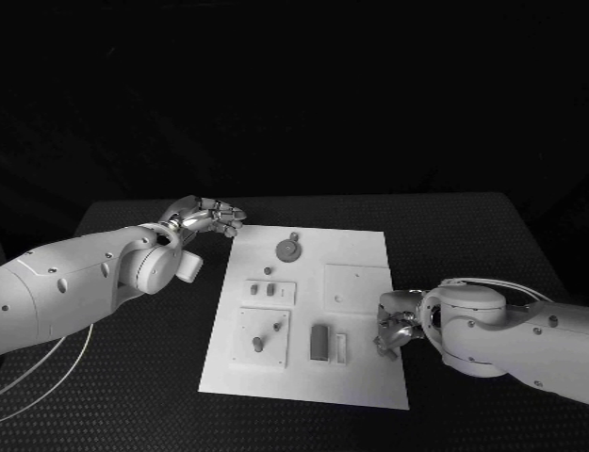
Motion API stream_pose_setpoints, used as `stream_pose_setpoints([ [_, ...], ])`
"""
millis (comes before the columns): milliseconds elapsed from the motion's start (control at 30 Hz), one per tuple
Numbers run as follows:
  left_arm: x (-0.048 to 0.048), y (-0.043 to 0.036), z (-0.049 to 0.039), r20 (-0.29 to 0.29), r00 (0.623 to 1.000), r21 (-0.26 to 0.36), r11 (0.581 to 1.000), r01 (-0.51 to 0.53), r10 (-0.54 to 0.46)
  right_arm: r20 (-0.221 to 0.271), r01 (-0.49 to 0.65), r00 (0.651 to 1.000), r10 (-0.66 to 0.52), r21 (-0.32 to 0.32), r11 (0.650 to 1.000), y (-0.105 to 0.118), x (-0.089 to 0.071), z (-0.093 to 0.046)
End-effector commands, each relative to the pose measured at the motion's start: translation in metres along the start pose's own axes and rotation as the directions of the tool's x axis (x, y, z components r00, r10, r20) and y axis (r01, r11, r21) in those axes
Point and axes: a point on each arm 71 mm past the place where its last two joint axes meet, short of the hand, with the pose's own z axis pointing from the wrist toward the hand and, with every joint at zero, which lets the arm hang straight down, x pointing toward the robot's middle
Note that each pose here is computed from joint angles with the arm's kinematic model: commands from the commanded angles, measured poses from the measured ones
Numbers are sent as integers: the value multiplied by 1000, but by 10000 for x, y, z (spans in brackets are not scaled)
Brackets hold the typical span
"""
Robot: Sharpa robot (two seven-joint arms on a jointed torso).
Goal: Assemble the parts on the task board
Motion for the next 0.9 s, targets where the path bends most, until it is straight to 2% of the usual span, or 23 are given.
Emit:
stream_pose_setpoints([
  [33,22,-12,1,-15,1000,8,1000,7,-7,-88,-124,988,126,23,992,-12,176,11],
  [267,22,-12,2,-14,1000,8,1000,7,-7,-46,-196,979,197,16,980,56,57,-21],
  [400,24,-13,2,-14,1000,8,1000,7,-7,-33,-193,981,193,5,981,127,2,-30],
  [900,36,-17,4,-17,1000,8,1000,7,-7,-38,-247,968,246,-16,969,325,-3,6],
])
